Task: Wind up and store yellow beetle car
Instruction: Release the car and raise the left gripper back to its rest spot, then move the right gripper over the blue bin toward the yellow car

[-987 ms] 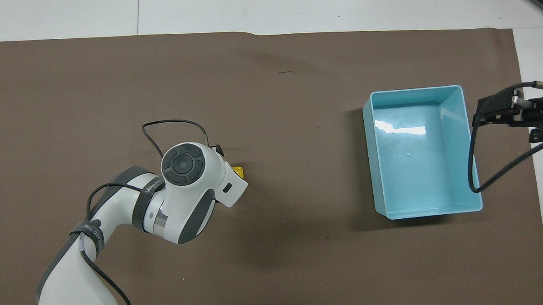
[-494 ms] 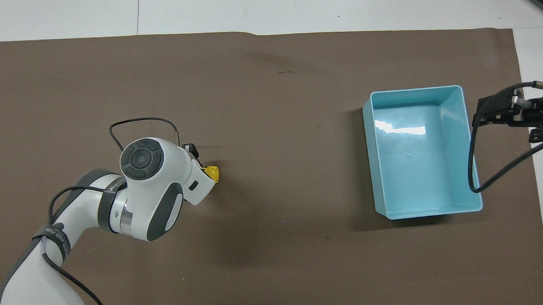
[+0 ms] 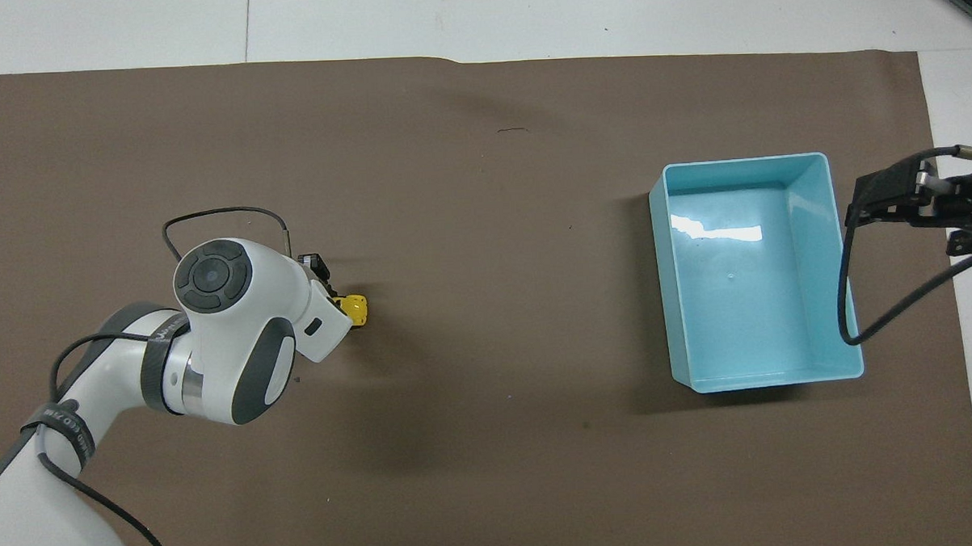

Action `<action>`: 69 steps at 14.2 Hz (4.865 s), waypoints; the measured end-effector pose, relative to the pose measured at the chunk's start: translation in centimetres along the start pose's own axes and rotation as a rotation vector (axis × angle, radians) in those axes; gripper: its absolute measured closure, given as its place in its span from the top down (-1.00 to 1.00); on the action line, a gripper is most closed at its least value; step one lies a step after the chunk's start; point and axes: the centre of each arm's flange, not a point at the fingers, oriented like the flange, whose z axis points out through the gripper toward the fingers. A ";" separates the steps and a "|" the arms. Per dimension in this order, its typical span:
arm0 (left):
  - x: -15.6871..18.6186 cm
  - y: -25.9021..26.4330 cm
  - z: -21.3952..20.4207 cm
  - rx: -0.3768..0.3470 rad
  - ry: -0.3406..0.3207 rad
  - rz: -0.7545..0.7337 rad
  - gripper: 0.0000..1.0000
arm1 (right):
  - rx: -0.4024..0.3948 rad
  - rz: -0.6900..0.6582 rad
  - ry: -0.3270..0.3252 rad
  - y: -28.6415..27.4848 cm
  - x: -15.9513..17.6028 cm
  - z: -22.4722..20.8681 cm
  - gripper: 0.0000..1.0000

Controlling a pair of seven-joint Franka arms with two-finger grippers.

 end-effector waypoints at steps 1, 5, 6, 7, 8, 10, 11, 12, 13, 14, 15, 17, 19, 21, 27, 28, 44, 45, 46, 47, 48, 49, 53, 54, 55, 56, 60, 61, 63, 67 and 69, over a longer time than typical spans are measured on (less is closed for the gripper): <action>-0.3 -0.1 0.2 -0.002 -0.002 -0.005 0.05 | 0.000 0.000 0.000 0.0 0.0 0.0 1.00; -2.1 -1.1 -1.2 -0.014 -0.004 -0.039 0.96 | 0.000 0.000 0.000 0.0 0.0 0.0 1.00; -2.4 -1.5 -2.3 -0.018 -0.003 -0.060 1.00 | 0.000 0.000 0.000 0.0 0.0 0.0 1.00; -2.6 -1.9 -3.6 -0.020 -0.001 -0.091 1.00 | 0.000 0.000 0.000 0.0 0.0 0.0 1.00; -2.7 -2.2 -4.8 -0.019 0.001 -0.126 1.00 | 0.000 0.000 0.000 0.0 0.0 0.0 1.00; -3.3 -2.9 -7.1 -0.021 -0.008 -0.213 1.00 | 0.000 0.000 0.000 0.0 0.0 0.0 1.00; -3.6 -3.3 -8.1 -0.011 -0.035 -0.257 1.00 | 0.000 0.000 0.000 0.0 0.0 0.0 1.00; -3.8 -3.8 -9.3 0.007 -0.068 -0.310 1.00 | 0.000 0.000 0.000 0.0 0.0 0.0 1.00; -3.8 -4.3 -10.5 0.025 -0.089 -0.372 1.00 | 0.000 0.000 0.000 0.0 0.0 0.0 1.00; -3.8 -4.8 -11.8 0.045 -0.094 -0.439 1.00 | 0.000 0.000 0.000 0.0 0.0 0.0 1.00; -3.9 -5.2 -12.7 0.061 -0.092 -0.503 1.00 | 0.000 0.000 0.000 0.0 0.0 0.0 1.00; -5.0 -5.9 -14.1 0.081 -0.085 -0.641 1.00 | 0.000 0.000 0.000 0.0 0.0 0.0 1.00; -6.2 -6.6 -15.6 0.095 -0.077 -0.809 1.00 | 0.000 0.000 0.000 0.0 0.0 0.0 1.00; -6.9 -7.1 -17.4 0.112 -0.062 -0.987 1.00 | 0.000 0.000 0.000 0.0 0.0 0.0 1.00; -12.3 -8.3 -23.2 0.062 0.017 -1.369 1.00 | -0.001 0.014 -0.001 0.7 0.3 0.0 1.00; -14.5 -8.3 -24.2 0.057 0.024 -1.408 1.00 | 0.000 0.012 -0.002 0.7 0.3 0.0 1.00; -18.4 -5.5 -30.6 -0.041 -0.024 -1.476 1.00 | 0.068 -0.917 -0.034 -0.7 -2.4 1.0 1.00; -18.6 -5.5 -30.6 -0.041 -0.024 -1.479 1.00 | 0.070 -1.005 -0.038 -0.9 -2.6 1.2 1.00; -18.7 -5.5 -30.6 -0.041 -0.024 -1.482 1.00 | 0.073 -1.091 -0.042 -1.2 -2.9 1.5 1.00; -18.9 -5.5 -30.6 -0.037 -0.029 -1.484 1.00 | 0.076 -1.161 -0.049 -1.5 -3.0 1.9 1.00; -19.1 -5.5 -30.6 -0.030 -0.037 -1.485 1.00 | 0.079 -1.220 -0.057 -1.8 -3.2 2.3 1.00; -19.2 -5.5 -30.6 -0.026 -0.042 -1.486 1.00 | 0.082 -1.269 -0.064 -2.1 -3.4 2.7 1.00; -21.0 -5.4 -30.7 -0.018 -0.048 -1.516 1.00 | 0.080 -1.475 -0.063 -4.9 -4.5 4.4 1.00; -21.4 -5.4 -30.8 -0.018 -0.047 -1.524 1.00 | 0.076 -1.519 -0.063 -5.9 -4.8 5.2 1.00; -21.6 -5.4 -30.8 -0.018 -0.046 -1.526 1.00 | 0.072 -1.552 -0.068 -6.6 -5.2 6.1 1.00; -21.4 -5.4 -30.8 -0.018 -0.045 -1.523 1.00 | 0.070 -1.577 -0.074 -7.1 -5.4 6.8 1.00; -21.1 -5.3 -30.9 -0.014 -0.048 -1.516 1.00 | 0.063 -1.676 -0.067 -9.1 -6.2 10.6 1.00; -21.4 -5.3 -30.9 -0.013 -0.048 -1.521 1.00 | 0.059 -1.697 -0.069 -9.3 -6.3 11.6 1.00; -21.6 -5.3 -31.0 -0.013 -0.048 -1.525 1.00 | 0.059 -1.744 -0.077 -9.6 -6.4 13.3 1.00; -21.2 -5.3 -31.0 -0.013 -0.047 -1.518 1.00 | 0.060 -1.815 -0.075 -10.2 -6.1 17.7 1.00; -21.2 -5.3 -31.0 -0.013 -0.047 -1.519 1.00 | 0.051 -1.831 -0.066 -10.9 -6.3 20.5 1.00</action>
